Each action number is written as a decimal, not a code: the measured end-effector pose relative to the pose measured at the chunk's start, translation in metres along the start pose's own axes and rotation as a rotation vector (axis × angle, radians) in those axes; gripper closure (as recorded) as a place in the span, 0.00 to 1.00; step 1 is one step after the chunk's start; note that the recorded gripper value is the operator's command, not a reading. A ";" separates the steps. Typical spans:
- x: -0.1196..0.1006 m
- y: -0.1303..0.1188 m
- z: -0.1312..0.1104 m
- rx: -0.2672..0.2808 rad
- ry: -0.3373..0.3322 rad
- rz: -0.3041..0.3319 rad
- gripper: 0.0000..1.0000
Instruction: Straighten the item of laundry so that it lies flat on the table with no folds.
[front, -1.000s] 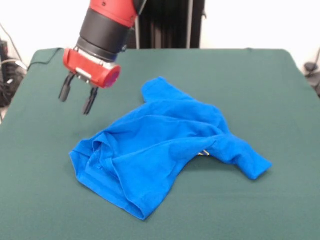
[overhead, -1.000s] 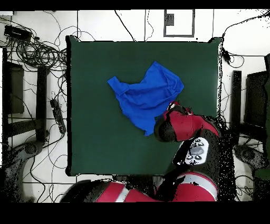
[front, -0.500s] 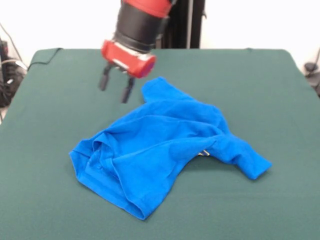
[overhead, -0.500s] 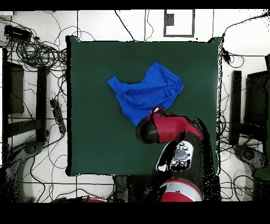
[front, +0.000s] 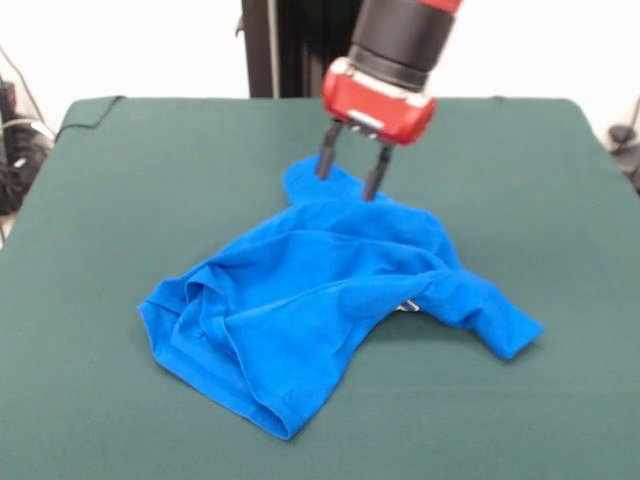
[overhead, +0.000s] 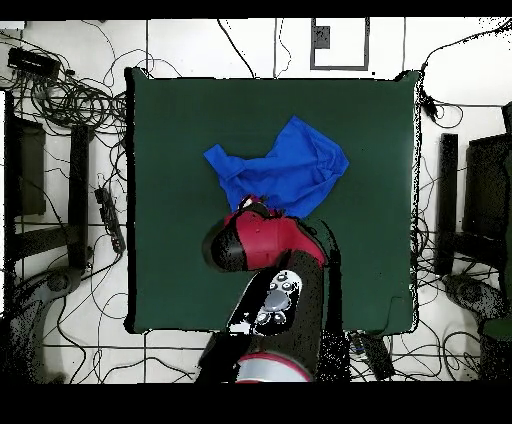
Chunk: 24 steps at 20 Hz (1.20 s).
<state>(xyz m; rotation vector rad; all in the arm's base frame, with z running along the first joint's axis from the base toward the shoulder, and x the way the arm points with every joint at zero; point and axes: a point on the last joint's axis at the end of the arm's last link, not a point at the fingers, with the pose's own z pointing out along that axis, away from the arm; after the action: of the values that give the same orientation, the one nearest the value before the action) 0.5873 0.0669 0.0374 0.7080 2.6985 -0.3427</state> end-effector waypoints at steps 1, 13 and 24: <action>0.005 0.005 -0.003 -0.002 0.007 0.006 0.00; 0.059 0.019 -0.027 0.047 0.102 0.050 0.00; 0.083 -0.011 -0.011 0.176 0.091 0.036 0.00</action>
<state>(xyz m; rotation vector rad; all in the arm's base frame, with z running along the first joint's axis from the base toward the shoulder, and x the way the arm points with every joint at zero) 0.5105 0.0972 0.0182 0.8401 2.7611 -0.5575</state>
